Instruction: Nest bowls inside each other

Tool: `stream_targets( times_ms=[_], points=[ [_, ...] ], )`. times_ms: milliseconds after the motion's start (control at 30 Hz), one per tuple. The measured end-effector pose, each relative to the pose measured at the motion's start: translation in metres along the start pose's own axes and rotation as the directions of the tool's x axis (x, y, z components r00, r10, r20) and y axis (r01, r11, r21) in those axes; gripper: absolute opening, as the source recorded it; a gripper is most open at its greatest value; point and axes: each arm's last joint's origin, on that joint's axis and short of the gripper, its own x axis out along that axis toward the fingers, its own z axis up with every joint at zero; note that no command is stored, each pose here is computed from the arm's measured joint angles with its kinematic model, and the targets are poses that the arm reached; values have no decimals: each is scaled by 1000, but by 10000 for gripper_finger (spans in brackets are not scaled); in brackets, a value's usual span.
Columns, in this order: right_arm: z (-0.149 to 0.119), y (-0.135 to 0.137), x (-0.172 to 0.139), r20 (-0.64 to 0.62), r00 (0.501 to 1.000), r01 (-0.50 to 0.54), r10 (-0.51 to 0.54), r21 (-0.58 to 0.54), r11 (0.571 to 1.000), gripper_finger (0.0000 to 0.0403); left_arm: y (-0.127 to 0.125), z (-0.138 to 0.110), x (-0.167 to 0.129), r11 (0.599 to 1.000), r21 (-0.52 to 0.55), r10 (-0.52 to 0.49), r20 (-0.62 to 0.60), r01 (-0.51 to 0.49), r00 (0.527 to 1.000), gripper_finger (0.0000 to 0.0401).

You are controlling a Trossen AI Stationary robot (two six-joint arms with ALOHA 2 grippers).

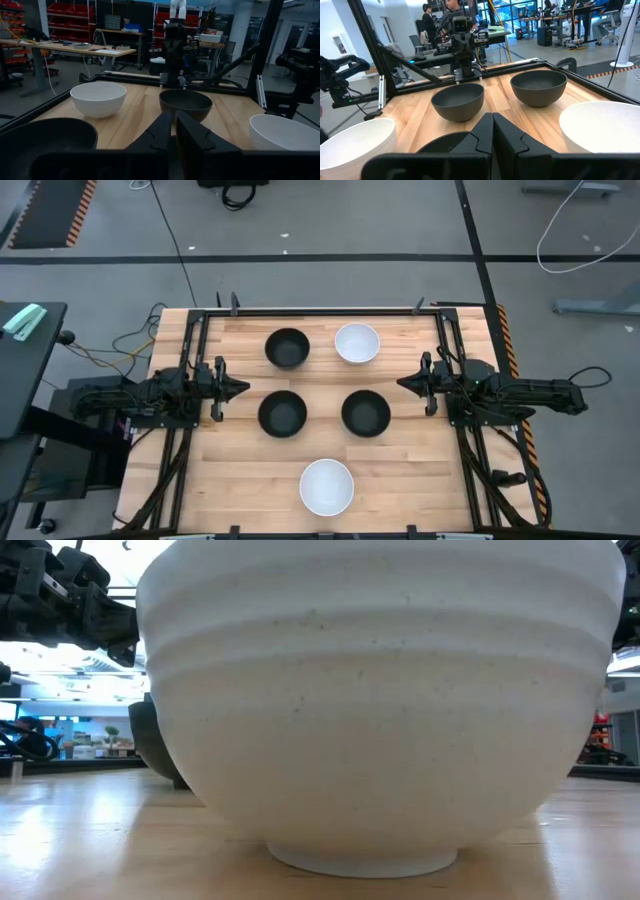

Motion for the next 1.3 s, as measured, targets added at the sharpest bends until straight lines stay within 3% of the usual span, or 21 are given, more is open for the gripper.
stream_targets(
  times_ms=[567, 700, 833, 967, 1067, 1200, 1300],
  points=[
    [0, 0, 0, -1, 1000, 0, 0, 0, 1000, 14, 0, 1, 0, 1000, 3, 8, 10, -8, 1000, 28],
    [0, 0, 0, 0, 1000, 0, 0, 0, 1000, 14, 0, 4, 0, 995, -100, 7, 45, -3, 999, 31],
    [0, 0, 0, 0, 1000, 0, 0, 0, 1000, 14, 2, 6, 0, 977, -207, 70, 69, -54, 995, 33],
    [0, 0, 0, 0, 1000, 0, 0, 0, 1000, 14, 4, 7, 0, 913, -398, 132, 78, -90, 988, 29],
    [0, 0, 0, 0, 1000, 0, 0, 0, 1000, 14, 5, 7, -1, 820, -565, 175, 87, -96, 981, 23],
    [1, 0, 0, 11, 1000, -2, 2, 18, 1000, 14, 7, 9, -1, 735, -666, 261, 104, -128, 960, 18],
    [6, 0, 0, 67, 998, 13, -20, 102, 995, 14, 8, 12, -2, 685, -722, 289, 142, -101, 947, 20]
  ],
)
